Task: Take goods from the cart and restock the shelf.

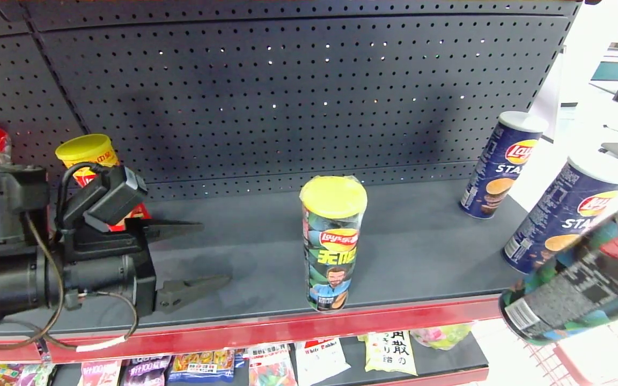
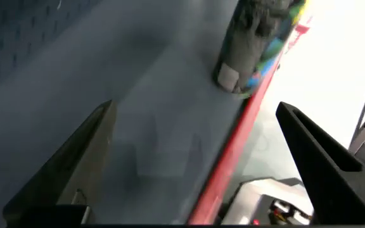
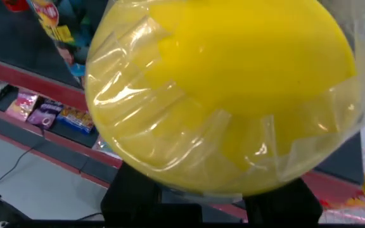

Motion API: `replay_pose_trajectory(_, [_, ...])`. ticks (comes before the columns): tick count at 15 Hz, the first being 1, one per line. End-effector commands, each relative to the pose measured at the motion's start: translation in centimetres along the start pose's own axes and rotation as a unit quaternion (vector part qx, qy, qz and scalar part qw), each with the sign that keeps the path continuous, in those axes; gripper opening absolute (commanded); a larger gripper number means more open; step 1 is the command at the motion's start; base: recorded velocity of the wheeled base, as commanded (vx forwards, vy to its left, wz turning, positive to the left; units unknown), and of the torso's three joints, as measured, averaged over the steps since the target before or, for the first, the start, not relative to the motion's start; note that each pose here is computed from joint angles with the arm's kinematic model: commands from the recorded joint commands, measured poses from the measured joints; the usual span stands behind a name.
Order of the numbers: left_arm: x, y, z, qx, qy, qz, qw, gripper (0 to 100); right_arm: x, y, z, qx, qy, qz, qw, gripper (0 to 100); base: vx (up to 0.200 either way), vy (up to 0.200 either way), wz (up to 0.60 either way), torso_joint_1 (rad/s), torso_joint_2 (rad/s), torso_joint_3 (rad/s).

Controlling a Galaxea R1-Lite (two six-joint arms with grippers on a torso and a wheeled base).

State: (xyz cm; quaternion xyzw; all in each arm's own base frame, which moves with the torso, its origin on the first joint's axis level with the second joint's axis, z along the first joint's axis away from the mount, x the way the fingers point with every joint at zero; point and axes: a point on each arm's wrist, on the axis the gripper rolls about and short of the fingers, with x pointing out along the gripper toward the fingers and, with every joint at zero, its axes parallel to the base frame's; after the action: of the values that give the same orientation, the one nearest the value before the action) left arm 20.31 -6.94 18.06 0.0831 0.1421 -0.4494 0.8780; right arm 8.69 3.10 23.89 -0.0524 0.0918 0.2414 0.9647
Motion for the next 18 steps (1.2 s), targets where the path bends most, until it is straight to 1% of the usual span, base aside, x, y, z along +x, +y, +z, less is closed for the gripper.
replay_pose_trajectory(1, [-2.1,-2.3,0.1,0.018,-0.023,-0.004,0.9996,100,7.4,-1.2,2.8,0.007,0.046,0.043,0.998,0,0.0,0.0,0.0,0.0,0.0,0.0])
replay_pose_trajectory(4, [-3.0,-3.4,-1.0,0.019,-0.018,-0.005,0.9997,100,12.6,-1.6,3.6,0.01,0.077,0.066,0.995,0,0.0,0.0,0.0,0.0,0.0,0.0])
replay_pose_trajectory(5, [-3.4,-3.9,-1.1,0.02,-0.021,-0.007,0.9996,100,14.6,-1.7,4.0,0.009,0.077,0.078,0.994,0,0.0,0.0,0.0,0.0,0.0,0.0])
replay_pose_trajectory(6, [-3.5,-4.4,-1.2,0.021,-0.018,-0.01,0.9996,100,16.5,-1.8,4.3,0.006,0.065,0.083,0.994,0,0.0,0.0,0.0,0.0,0.0,0.0])
replay_pose_trajectory(7, [-3.6,-4.6,-1.3,0.019,-0.01,-0.001,0.9998,100,18.8,-2.1,4.3,0.0,0.051,0.083,0.995,0,0.0,0.0,0.0,0.0,0.0,0.0])
replay_pose_trajectory(9, [-3.9,-5.0,-1.1,0.014,-0.013,0.005,0.9998,100,22.4,-2.0,4.0,-0.027,0.032,0.092,0.995,0,0.0,0.0,0.0,0.0,0.0,0.0])
replay_pose_trajectory(11, [-4.1,-5.2,-1.1,0.014,-0.012,0.017,0.9997,100,25.2,-1.5,4.5,-0.031,0.025,0.1,0.994,0,0.0,0.0,0.0,0.0,0.0,0.0])
replay_pose_trajectory(13, [-4.5,-5.4,-1.1,0.016,-0.015,0.02,0.9996,100,26.9,-1.4,4.7,-0.034,0.022,0.101,0.994,0,0.0,0.0,0.0,0.0,0.0,0.0])
replay_pose_trajectory(16, [-4.8,-5.7,-1.6,0.016,-0.014,0.02,0.9996,100,28.2,0.0,5.0,-0.039,0.017,0.12,0.992,0,0.0,0.0,0.0,0.0,0.0,0.0])
replay_pose_trajectory(18, [-4.7,-5.7,-1.7,0.015,-0.011,0.023,0.9996,100,28.4,0.9,4.9,-0.041,0.019,0.133,0.99,0,0.0,0.0,0.0,0.0,0.0,0.0])
